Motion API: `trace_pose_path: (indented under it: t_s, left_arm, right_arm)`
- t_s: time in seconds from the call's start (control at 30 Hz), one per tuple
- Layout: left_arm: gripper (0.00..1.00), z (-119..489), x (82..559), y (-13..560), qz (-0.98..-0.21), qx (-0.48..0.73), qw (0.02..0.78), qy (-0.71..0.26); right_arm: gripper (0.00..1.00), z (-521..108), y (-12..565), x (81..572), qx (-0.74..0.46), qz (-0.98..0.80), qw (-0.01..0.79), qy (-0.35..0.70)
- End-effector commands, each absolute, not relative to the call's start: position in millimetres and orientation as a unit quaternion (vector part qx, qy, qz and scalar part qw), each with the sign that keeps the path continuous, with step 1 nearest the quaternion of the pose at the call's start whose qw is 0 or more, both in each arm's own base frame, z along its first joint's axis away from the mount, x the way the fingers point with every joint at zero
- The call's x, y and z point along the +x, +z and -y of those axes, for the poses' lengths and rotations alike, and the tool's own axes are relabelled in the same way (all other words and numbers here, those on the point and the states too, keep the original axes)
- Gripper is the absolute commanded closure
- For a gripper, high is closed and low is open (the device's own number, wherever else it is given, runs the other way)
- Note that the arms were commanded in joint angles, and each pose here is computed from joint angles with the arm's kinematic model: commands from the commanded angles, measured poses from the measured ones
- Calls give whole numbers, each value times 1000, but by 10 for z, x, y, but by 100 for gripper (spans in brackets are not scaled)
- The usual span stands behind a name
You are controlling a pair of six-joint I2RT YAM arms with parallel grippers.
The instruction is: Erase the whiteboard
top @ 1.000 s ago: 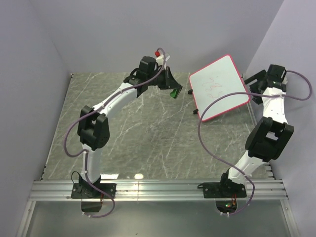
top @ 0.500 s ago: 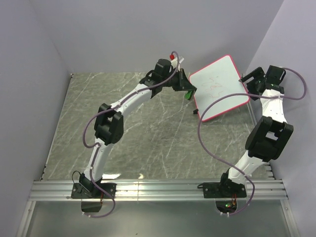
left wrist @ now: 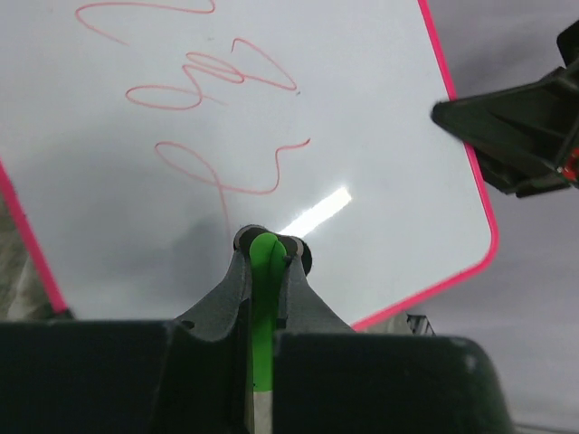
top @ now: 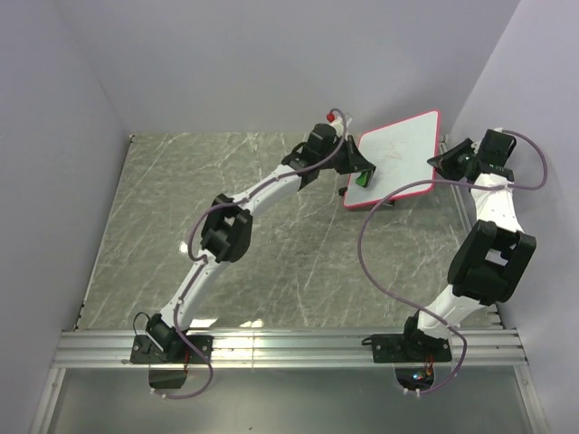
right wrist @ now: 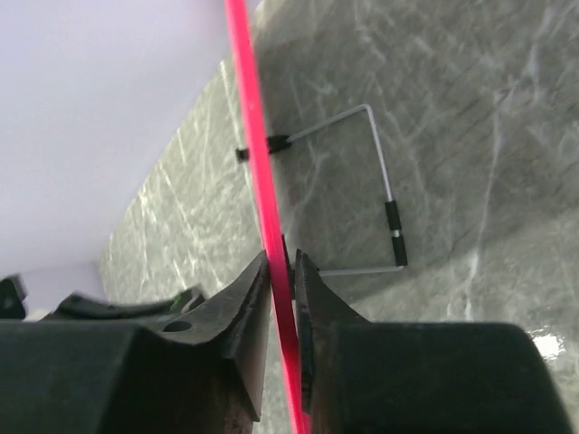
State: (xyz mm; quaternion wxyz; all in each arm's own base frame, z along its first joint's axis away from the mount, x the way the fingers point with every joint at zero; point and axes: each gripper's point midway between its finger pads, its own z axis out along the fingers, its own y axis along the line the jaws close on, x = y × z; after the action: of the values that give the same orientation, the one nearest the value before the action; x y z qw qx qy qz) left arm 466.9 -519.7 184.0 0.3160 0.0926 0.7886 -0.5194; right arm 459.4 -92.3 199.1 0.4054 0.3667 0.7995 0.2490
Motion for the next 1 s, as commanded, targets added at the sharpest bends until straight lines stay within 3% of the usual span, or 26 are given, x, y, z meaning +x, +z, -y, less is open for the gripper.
trace_pose_path:
  t_s: [0.0, 0.2, 0.43, 0.67, 0.97]
  left_arm:
    - [100, 5450, 4728, 2364, -737, 96, 392, -542]
    - [100, 5692, 4574, 2419, -714, 112, 403, -561]
    - [100, 5676, 4428, 2461, -725, 131, 400, -545]
    - [100, 5570, 4194, 2034, -769, 179, 379, -482]
    - [100, 5372, 4377, 1586, -809, 159, 366, -430]
  right_arm:
    - [81, 894, 2159, 4470, 358, -799, 419, 242]
    - [100, 691, 2143, 4255, 325, -820, 411, 229]
    - [100, 95, 1878, 3918, 264, -865, 370, 214]
    - [100, -187, 1871, 3644, 250, -872, 355, 226]
    - [100, -306, 2029, 3250, 252, -871, 349, 235]
